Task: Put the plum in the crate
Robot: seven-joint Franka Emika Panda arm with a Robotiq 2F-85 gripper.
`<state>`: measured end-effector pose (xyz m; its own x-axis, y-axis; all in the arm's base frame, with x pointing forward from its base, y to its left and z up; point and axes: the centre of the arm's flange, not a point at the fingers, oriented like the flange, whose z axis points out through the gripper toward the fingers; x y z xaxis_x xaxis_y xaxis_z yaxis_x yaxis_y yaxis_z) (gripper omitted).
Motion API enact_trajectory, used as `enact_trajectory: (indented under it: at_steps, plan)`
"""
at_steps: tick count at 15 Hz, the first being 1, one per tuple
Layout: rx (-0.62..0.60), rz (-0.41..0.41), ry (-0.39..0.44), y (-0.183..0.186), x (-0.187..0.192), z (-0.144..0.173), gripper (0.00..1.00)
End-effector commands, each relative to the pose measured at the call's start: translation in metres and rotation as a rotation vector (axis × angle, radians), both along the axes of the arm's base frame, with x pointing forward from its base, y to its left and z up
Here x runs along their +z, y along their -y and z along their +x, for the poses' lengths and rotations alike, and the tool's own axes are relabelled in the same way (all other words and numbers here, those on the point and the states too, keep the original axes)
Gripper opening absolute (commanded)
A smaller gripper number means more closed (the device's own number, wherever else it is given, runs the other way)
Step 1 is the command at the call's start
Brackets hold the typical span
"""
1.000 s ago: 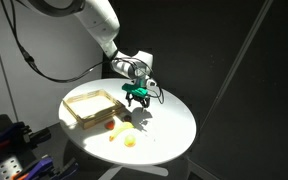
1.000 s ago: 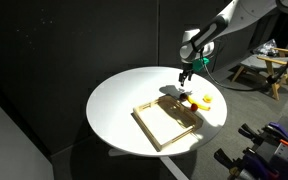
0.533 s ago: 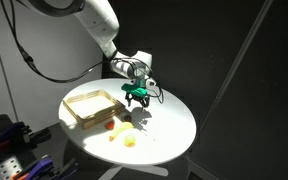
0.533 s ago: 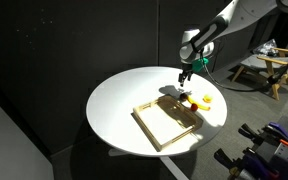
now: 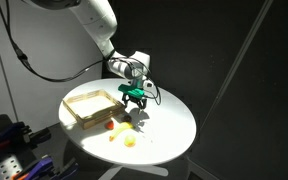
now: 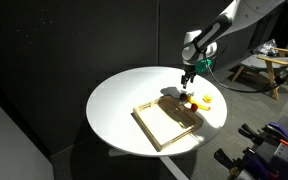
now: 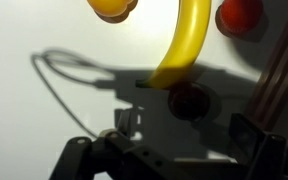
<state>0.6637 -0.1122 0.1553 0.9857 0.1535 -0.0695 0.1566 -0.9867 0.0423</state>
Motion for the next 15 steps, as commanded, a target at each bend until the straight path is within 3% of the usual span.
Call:
enact_trajectory:
  at_steps: [1,3,4,15]
  plan:
    - [0.032,-0.006,-0.003,-0.003,0.018,-0.023,1.00]
    - [0.031,-0.008,-0.013,-0.003,0.020,-0.028,1.00]
    - [0.002,0.002,-0.013,-0.002,0.007,-0.012,1.00]
    - [0.004,0.005,-0.016,-0.004,0.005,-0.018,1.00]
